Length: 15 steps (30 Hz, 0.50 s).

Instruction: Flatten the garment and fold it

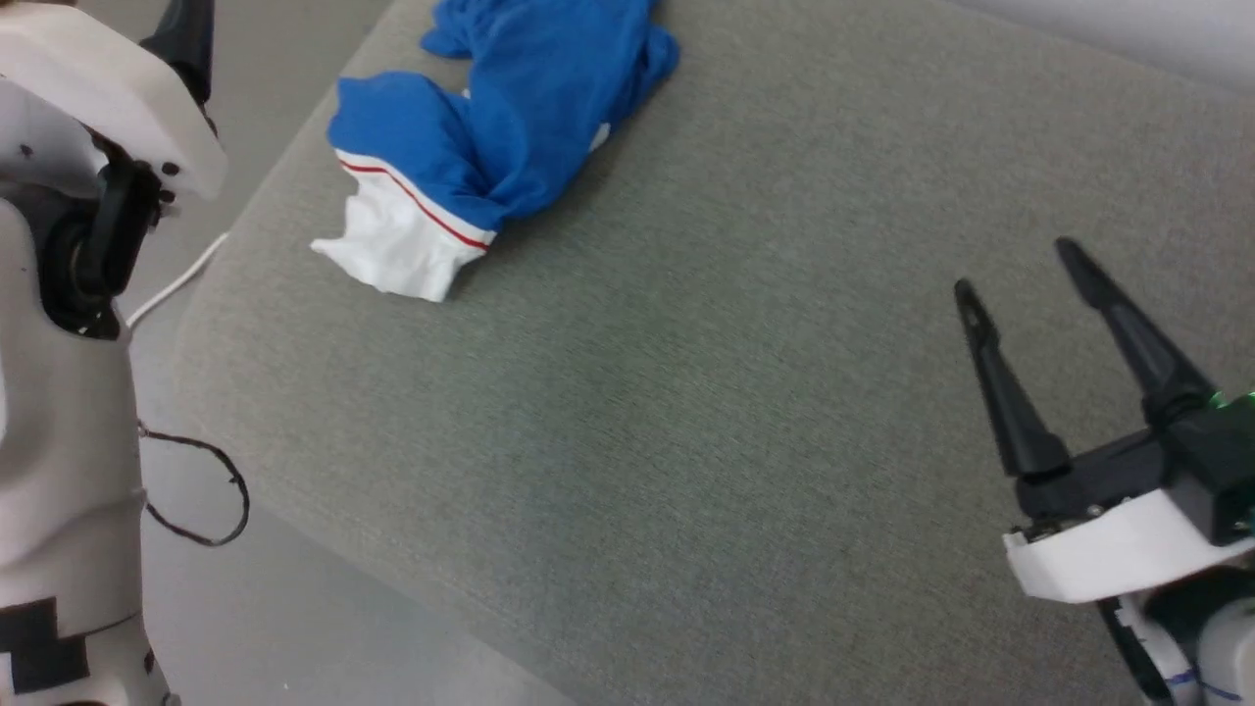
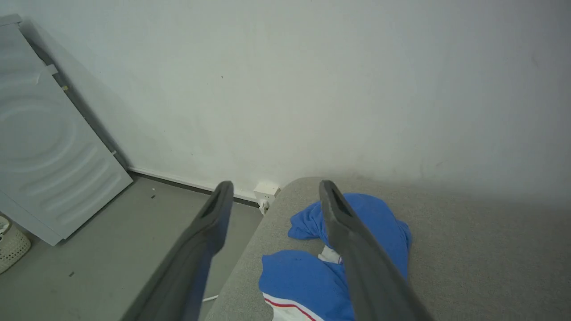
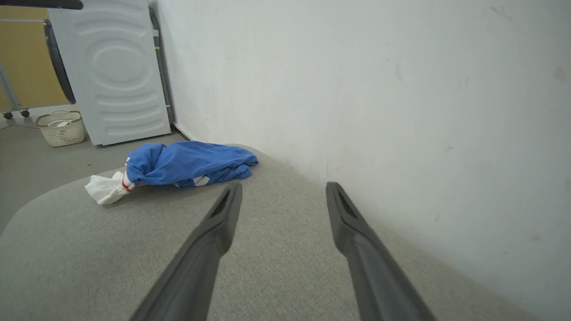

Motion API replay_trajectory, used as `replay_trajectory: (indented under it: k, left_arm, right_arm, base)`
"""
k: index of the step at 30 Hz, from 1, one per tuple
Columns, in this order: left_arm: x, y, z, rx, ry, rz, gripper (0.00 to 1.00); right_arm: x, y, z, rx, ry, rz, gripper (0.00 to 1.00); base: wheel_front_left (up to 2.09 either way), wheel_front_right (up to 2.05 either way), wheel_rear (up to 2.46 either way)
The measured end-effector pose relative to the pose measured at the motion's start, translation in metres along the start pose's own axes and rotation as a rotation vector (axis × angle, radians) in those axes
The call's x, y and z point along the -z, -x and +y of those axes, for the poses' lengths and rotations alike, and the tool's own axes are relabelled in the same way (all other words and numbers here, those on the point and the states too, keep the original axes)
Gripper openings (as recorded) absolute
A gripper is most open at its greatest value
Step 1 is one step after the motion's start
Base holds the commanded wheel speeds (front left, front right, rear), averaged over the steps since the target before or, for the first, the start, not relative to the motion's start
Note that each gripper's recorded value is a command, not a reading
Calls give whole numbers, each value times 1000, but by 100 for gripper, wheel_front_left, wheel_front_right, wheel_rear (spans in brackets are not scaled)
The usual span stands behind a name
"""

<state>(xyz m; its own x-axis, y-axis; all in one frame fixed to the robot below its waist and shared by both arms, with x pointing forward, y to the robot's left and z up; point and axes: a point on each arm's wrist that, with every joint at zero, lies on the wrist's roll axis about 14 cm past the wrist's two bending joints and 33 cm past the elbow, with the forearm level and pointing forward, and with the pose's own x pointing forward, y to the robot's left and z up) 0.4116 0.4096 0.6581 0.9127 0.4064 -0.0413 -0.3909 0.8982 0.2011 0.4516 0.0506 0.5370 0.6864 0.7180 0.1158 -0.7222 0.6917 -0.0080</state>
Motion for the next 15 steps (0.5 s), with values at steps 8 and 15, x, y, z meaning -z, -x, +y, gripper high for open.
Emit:
replay_trajectory:
  k: [8, 15]
  left_arm:
    - [77, -46, -36, 56, 57, 227, 100]
    - [146, -64, -71, 86, 134, 390, 100]
  right_arm:
    - [19, 8, -42, 82, -1, 37, 100]
    - [47, 18, -64, 128, -23, 99, 100]
  base:
    - [0, 0, 0]
    - [0, 0, 0]
